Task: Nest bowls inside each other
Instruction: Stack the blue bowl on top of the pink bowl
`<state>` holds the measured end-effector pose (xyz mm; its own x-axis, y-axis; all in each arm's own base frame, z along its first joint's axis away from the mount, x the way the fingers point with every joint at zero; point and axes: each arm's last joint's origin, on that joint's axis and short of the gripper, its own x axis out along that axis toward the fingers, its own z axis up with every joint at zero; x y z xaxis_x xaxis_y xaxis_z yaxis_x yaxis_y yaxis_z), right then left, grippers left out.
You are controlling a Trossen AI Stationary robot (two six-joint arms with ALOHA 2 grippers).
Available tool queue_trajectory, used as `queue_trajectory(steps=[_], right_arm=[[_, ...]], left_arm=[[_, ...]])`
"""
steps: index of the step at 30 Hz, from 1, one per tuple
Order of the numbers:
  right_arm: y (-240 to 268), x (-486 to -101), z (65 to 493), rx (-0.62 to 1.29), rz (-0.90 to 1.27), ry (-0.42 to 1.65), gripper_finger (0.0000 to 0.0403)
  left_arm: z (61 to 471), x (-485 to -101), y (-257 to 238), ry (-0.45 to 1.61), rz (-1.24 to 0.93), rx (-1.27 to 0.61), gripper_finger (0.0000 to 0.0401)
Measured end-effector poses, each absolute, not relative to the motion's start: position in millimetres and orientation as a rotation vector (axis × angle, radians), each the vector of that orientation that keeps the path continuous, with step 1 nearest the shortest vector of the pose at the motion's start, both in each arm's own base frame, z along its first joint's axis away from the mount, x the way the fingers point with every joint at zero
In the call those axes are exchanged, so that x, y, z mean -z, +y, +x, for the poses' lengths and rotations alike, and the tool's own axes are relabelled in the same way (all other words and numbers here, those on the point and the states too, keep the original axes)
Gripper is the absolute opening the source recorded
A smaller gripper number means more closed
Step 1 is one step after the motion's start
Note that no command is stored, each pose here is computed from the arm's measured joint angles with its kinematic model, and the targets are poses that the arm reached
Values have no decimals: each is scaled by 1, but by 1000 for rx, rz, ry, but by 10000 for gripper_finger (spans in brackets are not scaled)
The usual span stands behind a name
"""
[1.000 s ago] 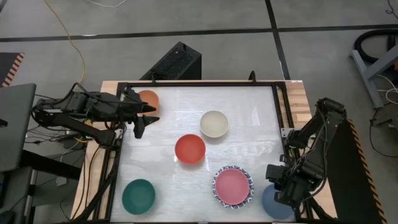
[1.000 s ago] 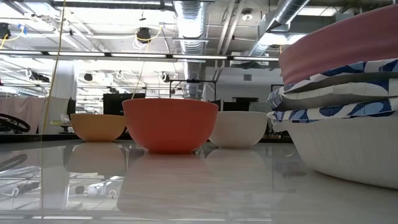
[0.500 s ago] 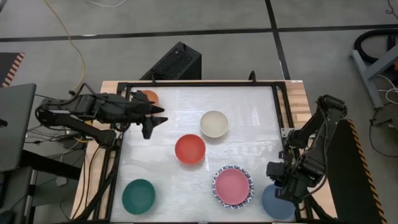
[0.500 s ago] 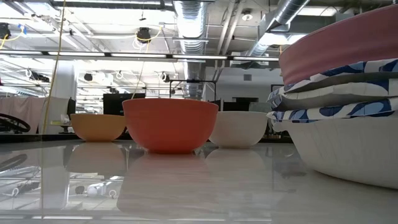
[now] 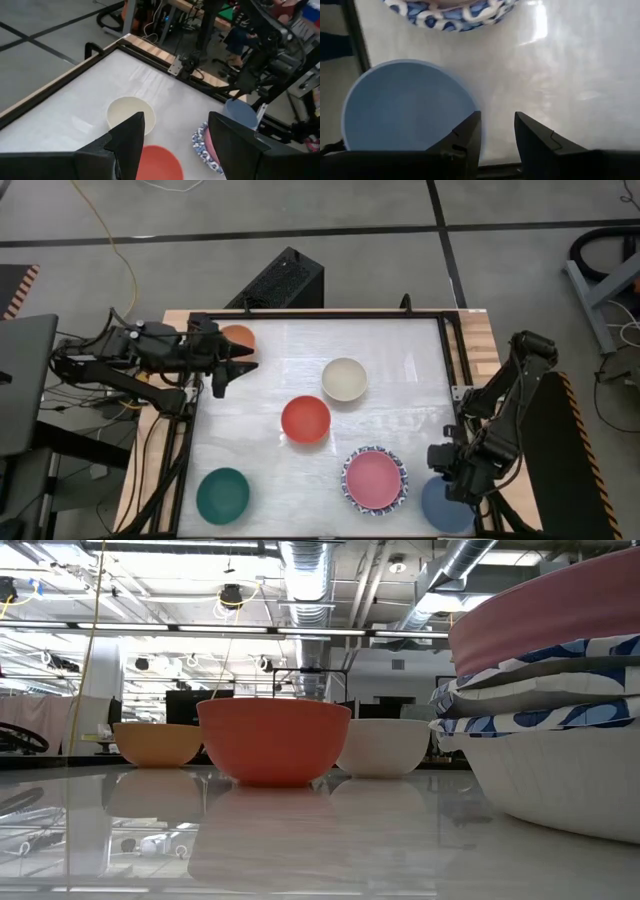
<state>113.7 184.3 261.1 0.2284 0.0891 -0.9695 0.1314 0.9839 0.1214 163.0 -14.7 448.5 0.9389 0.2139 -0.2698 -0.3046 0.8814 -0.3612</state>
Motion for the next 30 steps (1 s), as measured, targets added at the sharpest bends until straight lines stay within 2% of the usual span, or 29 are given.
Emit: queue_trajectory(steps=[5, 23, 30], right_arm=[[185, -251, 113, -36, 260, 1324, 137], [181, -204, 107, -96, 268, 1417, 137], [180, -190, 105, -141, 294, 1445, 110]], left_arm=[[164, -446, -14, 247, -385, -292, 210], [163, -444, -13, 258, -374, -347, 210], [163, -444, -12, 253, -367, -365, 210]])
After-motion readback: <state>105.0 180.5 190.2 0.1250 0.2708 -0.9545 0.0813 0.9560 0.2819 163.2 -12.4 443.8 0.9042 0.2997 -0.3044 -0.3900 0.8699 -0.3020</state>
